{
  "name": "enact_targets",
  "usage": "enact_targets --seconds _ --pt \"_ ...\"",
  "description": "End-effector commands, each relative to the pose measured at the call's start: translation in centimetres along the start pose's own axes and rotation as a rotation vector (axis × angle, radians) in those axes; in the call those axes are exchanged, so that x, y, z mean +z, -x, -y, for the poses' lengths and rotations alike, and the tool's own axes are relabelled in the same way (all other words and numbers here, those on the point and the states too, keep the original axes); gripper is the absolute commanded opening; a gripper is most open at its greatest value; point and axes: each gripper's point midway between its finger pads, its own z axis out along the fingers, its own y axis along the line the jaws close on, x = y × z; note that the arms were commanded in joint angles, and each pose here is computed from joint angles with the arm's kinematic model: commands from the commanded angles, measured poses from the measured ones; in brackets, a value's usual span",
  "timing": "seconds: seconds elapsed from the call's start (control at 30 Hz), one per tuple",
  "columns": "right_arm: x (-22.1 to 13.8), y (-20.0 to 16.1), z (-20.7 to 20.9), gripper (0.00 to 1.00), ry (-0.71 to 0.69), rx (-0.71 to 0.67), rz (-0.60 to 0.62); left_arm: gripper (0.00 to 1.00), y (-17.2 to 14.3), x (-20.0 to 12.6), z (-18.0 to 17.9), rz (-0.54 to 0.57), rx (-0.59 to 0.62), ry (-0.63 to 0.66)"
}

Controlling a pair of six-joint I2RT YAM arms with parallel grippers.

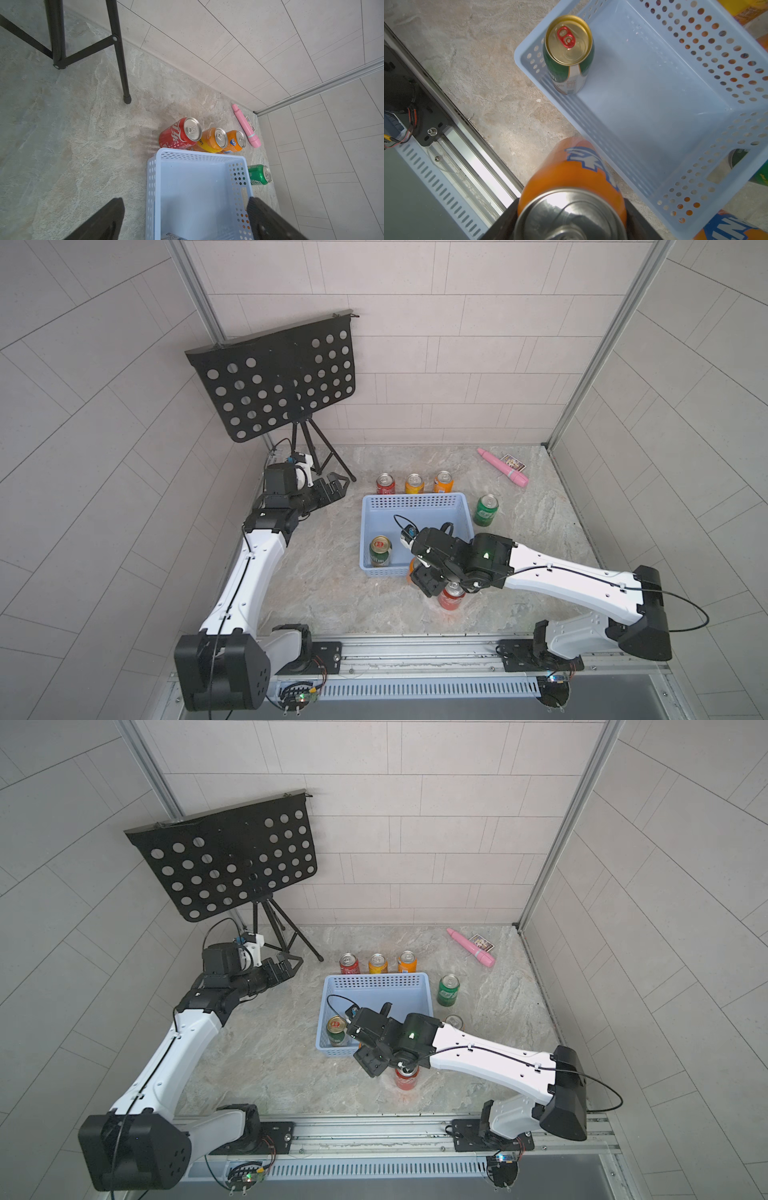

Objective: Take out the drinks from the basket
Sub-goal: Place the drink at the center of the board.

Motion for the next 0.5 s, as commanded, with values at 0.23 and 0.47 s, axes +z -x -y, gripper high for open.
enact_targets --seconds 0.23,0.47 --pt "1.1 1.1 -0.3 0.08 -0.009 0.010 0.059 1.00 0.1 -0.5 0.3 0.019 0.033 -0.004" --pt "2.3 0.5 -0.5 0.08 -0.011 0.003 0.044 1.00 0.1 -0.6 0.3 0.020 0.035 -0.003"
